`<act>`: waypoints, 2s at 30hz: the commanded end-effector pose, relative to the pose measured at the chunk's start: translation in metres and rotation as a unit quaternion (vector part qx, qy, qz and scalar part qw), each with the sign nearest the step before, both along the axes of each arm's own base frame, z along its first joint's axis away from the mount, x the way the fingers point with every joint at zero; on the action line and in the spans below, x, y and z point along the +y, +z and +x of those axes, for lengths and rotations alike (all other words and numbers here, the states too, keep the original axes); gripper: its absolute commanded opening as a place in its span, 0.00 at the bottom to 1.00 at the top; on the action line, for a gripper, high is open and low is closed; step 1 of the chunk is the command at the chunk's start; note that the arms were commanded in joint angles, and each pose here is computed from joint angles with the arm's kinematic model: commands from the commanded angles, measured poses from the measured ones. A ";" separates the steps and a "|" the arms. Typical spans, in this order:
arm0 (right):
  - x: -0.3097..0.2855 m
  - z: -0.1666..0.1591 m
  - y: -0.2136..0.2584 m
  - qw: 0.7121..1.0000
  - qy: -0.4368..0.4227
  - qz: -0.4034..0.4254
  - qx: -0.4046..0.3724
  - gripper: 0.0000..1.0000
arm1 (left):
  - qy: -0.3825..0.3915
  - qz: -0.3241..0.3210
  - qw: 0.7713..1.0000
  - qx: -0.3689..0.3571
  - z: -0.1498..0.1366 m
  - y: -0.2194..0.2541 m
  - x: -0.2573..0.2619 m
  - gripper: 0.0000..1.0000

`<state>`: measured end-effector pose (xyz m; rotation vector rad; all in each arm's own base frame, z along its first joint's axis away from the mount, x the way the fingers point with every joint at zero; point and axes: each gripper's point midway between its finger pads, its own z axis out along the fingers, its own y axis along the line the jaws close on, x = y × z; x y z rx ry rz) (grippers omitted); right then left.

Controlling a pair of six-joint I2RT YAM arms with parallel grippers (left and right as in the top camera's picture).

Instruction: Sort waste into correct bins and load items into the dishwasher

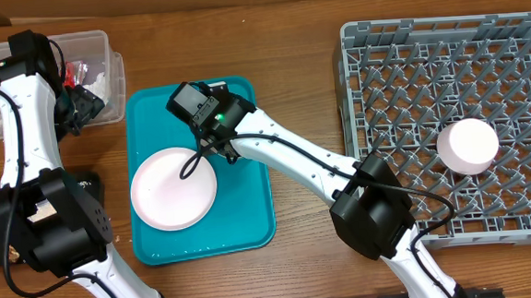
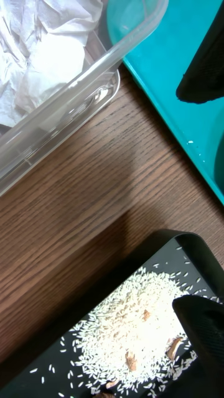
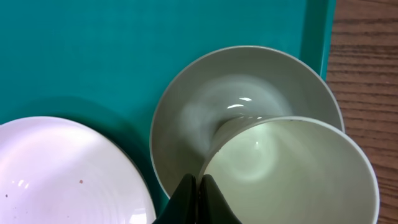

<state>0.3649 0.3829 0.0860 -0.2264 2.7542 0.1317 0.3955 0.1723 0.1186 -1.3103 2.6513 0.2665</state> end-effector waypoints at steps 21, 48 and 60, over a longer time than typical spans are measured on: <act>-0.355 0.054 0.275 0.932 -0.054 0.354 -0.055 0.04 | 0.009 0.002 1.000 0.001 -0.002 -0.001 0.002 1.00; -0.533 0.083 0.084 0.785 -0.252 0.566 0.018 0.04 | 0.009 0.002 1.000 0.001 -0.002 -0.001 0.003 1.00; -0.505 0.091 0.098 0.771 -0.211 0.600 0.023 0.04 | 0.009 0.002 1.000 0.001 -0.002 -0.001 0.002 1.00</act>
